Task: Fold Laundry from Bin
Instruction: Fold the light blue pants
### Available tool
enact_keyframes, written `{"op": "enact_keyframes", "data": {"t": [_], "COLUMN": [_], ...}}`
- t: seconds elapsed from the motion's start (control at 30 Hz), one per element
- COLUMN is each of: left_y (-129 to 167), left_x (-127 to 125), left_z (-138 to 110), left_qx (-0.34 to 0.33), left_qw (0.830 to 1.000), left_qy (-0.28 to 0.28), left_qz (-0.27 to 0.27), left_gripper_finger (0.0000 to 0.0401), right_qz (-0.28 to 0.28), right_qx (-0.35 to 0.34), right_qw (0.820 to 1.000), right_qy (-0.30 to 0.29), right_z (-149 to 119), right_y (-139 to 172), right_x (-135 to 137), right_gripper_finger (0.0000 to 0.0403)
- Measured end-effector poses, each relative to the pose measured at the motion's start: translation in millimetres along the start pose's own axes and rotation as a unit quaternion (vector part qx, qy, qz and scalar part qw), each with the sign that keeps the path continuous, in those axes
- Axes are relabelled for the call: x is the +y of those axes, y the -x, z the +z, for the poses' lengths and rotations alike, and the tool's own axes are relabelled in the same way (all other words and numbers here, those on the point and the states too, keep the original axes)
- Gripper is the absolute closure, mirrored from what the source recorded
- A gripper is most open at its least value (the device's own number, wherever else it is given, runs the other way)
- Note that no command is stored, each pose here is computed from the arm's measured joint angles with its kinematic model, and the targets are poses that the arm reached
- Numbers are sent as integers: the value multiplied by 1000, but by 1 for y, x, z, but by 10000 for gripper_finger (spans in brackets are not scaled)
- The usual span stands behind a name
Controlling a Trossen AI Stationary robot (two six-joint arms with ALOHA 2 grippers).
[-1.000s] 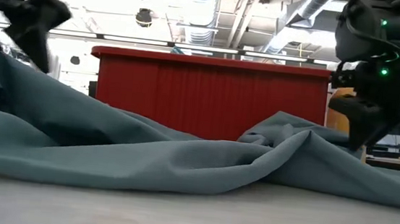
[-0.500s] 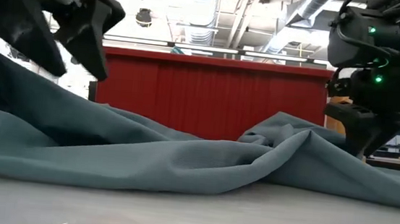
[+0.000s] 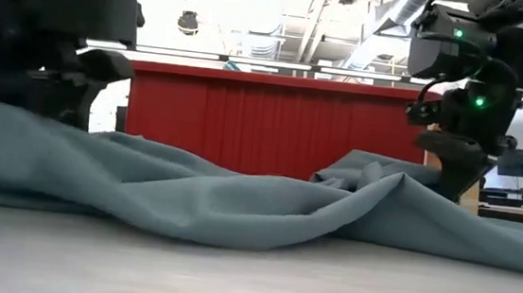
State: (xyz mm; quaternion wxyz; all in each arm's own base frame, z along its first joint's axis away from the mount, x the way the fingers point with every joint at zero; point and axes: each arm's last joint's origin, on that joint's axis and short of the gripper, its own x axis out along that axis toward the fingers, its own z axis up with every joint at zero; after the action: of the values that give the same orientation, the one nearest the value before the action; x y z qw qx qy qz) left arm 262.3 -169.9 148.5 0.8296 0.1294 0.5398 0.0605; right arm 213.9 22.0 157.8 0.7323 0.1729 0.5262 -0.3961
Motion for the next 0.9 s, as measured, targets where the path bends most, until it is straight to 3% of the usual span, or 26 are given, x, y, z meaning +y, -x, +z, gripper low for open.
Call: {"op": "enact_keyframes", "data": {"t": [0.07, 0.33, 0.47, 0.63, 0.73, 0.9], "left_y": [10, 60, 79, 86, 87, 91], "left_x": [5, 19, 20, 16, 9, 1], "left_z": [0, -18, -30, -46, -58, -68], "left_qx": [-8, -37, -49, -18, 1, -6], "left_qw": [1000, 995, 991, 989, 989, 988], "left_qy": [12, 67, 95, 115, 124, 133], "left_qz": [9, 65, 78, 92, 84, 79], "left_gripper_finger": [382, 400, 401, 401, 401, 401], "right_qz": [-6, -118, -56, -38, -29, 20], "right_qx": [22, 108, 77, 50, 80, 128], "right_qw": [1000, 976, 966, 940, 916, 852], "right_qy": [19, 146, 241, 337, 393, 507], "right_z": [4, 30, 41, 48, 44, 30], "right_y": [8, 92, 126, 142, 135, 133], "right_x": [-1, -20, -13, -4, 5, 22], "right_gripper_finger": [380, 384, 384, 384, 384, 384]}}
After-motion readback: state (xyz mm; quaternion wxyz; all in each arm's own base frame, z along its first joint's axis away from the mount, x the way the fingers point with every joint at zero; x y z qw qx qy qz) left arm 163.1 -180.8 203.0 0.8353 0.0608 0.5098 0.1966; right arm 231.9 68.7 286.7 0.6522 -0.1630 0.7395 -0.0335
